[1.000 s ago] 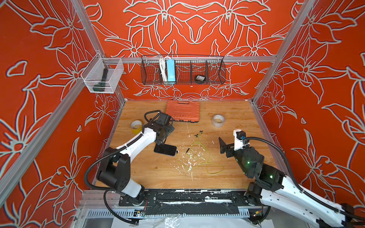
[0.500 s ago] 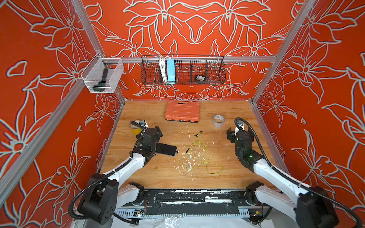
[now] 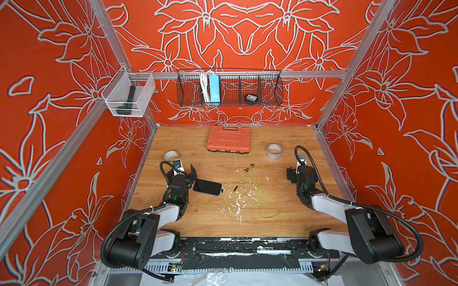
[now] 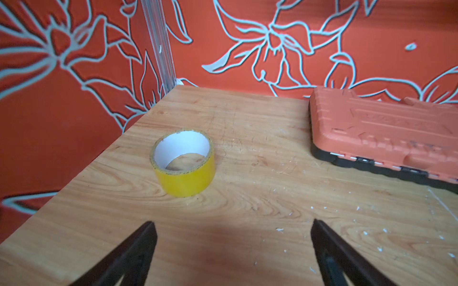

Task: Plug wired earphones into phones
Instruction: Reset both arms

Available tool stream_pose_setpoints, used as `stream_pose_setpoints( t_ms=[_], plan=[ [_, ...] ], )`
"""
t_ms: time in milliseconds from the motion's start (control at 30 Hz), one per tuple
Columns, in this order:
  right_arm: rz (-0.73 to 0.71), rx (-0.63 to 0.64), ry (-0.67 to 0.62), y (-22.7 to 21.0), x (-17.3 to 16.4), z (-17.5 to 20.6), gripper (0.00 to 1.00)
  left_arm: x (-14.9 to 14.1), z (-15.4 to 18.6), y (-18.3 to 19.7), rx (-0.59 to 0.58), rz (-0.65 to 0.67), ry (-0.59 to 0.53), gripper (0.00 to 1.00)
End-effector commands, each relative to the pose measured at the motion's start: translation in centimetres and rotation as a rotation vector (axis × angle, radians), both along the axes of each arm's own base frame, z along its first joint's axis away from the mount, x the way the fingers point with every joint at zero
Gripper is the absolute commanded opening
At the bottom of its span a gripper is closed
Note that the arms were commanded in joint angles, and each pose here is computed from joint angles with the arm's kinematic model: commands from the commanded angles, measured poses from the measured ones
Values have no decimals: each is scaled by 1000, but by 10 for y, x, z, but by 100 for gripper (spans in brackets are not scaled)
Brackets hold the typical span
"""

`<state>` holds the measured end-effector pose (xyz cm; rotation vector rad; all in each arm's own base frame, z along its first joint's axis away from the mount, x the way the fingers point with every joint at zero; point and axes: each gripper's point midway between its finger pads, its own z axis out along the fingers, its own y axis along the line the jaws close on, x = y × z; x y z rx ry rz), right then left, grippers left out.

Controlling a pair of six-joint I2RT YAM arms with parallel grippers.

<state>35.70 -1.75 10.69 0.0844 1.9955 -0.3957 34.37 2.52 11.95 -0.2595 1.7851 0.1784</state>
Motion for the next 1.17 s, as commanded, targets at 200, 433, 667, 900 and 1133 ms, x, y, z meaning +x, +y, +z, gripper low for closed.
stream_pose_setpoints(
  t_ms=[200,433,667,900,1133],
  plan=[
    [51,96,-83,1,11,-1,98,0,-2,-21,-12,-185,-85,98],
    [88,123,-99,3,14,-10,98,1,-3,-23,-11,-195,-77,98],
    [86,123,-81,2,12,-11,98,1,-3,-22,-9,-193,-73,98],
    [87,121,-85,2,13,-11,98,1,-3,-23,-10,-194,-72,98],
    [87,120,-85,2,12,-10,98,1,-3,-23,-10,-194,-72,98]
  ],
)
